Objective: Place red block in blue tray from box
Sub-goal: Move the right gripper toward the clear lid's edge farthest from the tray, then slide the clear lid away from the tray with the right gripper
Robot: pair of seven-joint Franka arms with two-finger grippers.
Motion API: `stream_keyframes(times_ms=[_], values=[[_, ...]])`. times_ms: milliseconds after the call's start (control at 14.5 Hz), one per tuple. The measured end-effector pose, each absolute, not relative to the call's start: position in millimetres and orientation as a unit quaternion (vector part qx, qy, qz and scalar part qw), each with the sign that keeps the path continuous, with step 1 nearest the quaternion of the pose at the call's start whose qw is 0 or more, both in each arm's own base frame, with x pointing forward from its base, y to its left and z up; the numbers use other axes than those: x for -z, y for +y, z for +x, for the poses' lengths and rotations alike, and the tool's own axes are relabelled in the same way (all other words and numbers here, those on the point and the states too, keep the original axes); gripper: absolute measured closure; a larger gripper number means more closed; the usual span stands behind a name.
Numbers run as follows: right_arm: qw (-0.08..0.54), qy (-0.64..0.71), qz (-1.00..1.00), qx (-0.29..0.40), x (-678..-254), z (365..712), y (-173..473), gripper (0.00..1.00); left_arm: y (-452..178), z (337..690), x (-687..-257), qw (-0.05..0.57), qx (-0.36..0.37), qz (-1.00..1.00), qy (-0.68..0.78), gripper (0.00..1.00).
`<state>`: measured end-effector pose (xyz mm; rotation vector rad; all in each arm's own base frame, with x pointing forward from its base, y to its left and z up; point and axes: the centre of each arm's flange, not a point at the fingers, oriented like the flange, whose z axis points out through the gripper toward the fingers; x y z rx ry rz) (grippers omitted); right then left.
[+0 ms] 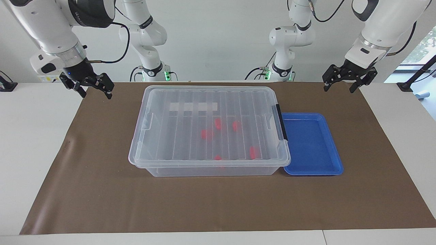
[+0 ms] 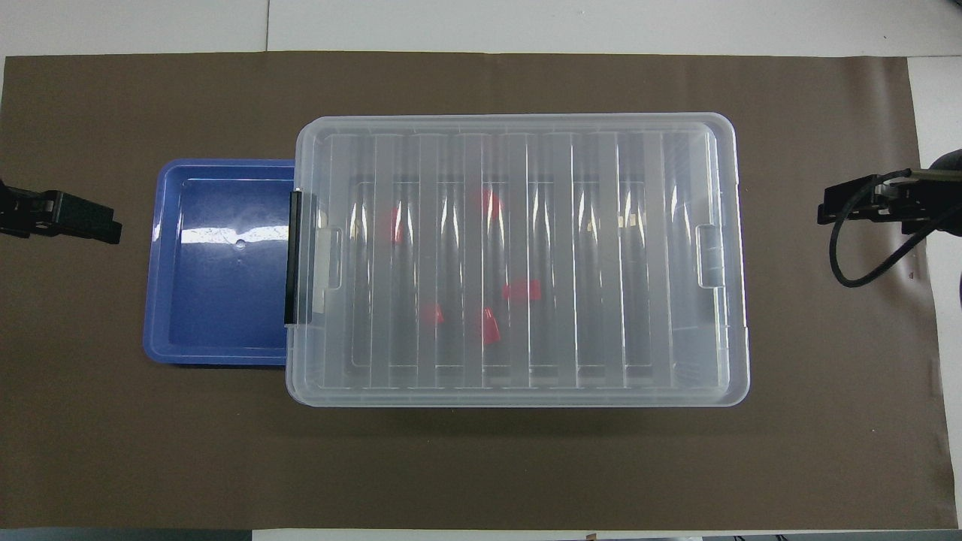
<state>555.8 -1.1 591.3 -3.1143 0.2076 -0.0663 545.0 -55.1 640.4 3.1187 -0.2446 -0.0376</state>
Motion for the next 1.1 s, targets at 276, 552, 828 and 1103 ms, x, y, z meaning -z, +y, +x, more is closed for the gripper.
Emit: stream_keyframes(times_ms=[276, 552, 828, 1103], values=[[0.012, 0.067, -0.997, 0.027, -552, 560, 38, 0.00, -55, 545, -640, 0.007, 0.012, 0.997, -0.078, 0.00], [0.010, 0.068, -0.997, 0.016, -516, 564, 43, 0.00, -55, 545, -640, 0.007, 0.012, 0.997, -0.078, 0.00], [0.010, 0.069, -0.997, 0.014, -487, 562, 42, 0.00, -55, 545, -640, 0.007, 0.012, 0.997, -0.078, 0.00], [0.010, 0.069, -0.997, 0.015, -470, 559, 42, 0.00, -55, 545, -640, 0.007, 0.012, 0.997, -0.078, 0.00]])
